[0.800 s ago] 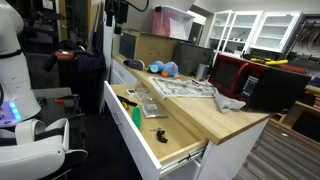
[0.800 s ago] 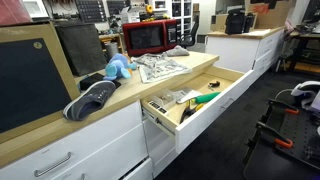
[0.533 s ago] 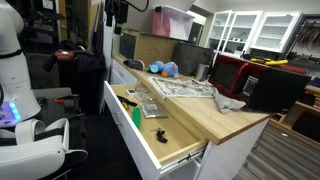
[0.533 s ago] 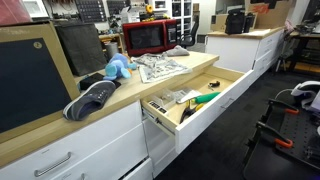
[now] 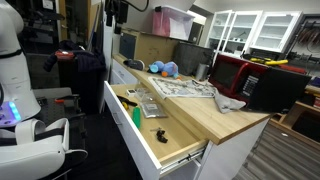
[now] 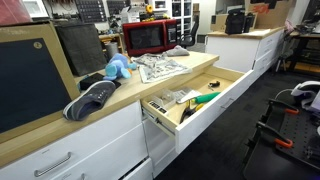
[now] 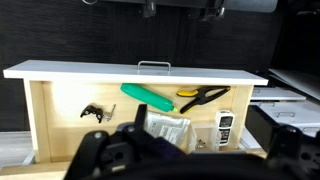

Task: Push closed the drawer

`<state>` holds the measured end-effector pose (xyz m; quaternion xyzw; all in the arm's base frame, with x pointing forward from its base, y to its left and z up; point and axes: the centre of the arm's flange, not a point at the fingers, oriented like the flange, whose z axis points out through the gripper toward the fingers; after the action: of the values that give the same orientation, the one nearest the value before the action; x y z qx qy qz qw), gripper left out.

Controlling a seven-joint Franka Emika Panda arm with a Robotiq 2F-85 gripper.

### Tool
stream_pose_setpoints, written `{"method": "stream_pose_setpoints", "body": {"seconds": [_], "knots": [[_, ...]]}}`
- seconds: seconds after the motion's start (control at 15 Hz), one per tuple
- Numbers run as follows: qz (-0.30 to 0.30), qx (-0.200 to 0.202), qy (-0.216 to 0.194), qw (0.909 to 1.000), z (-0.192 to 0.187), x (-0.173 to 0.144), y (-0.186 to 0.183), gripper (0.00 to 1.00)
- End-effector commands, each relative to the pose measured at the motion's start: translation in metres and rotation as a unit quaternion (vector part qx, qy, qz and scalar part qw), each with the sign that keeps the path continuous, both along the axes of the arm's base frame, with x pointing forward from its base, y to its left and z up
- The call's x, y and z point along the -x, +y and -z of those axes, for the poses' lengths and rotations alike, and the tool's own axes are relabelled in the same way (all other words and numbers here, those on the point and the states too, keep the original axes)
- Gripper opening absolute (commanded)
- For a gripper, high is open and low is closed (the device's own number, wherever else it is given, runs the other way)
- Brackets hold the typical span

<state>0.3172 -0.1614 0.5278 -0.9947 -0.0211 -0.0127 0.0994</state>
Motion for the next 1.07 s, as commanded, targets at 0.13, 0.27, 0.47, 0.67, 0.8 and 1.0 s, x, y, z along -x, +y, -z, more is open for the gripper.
{"method": "stream_pose_setpoints", "body": {"seconds": [0.13,0.27,0.47,0.67,0.8,1.0], "knots": [[0.000,0.000,0.000,1.0000,0.000,0.000,0.000,1.00],[0.000,0.000,0.000,1.0000,0.000,0.000,0.000,1.00],[0.006,0.014,-0.019,0.9997,0.009,0.012,0.012,1.00],[0.015,0.025,-0.032,0.9991,0.037,0.023,0.020,1.00],[0.024,0.033,-0.044,0.9982,0.059,0.028,0.022,1.00],[0.040,0.048,-0.064,0.9959,0.096,0.031,0.017,1.00]]}}
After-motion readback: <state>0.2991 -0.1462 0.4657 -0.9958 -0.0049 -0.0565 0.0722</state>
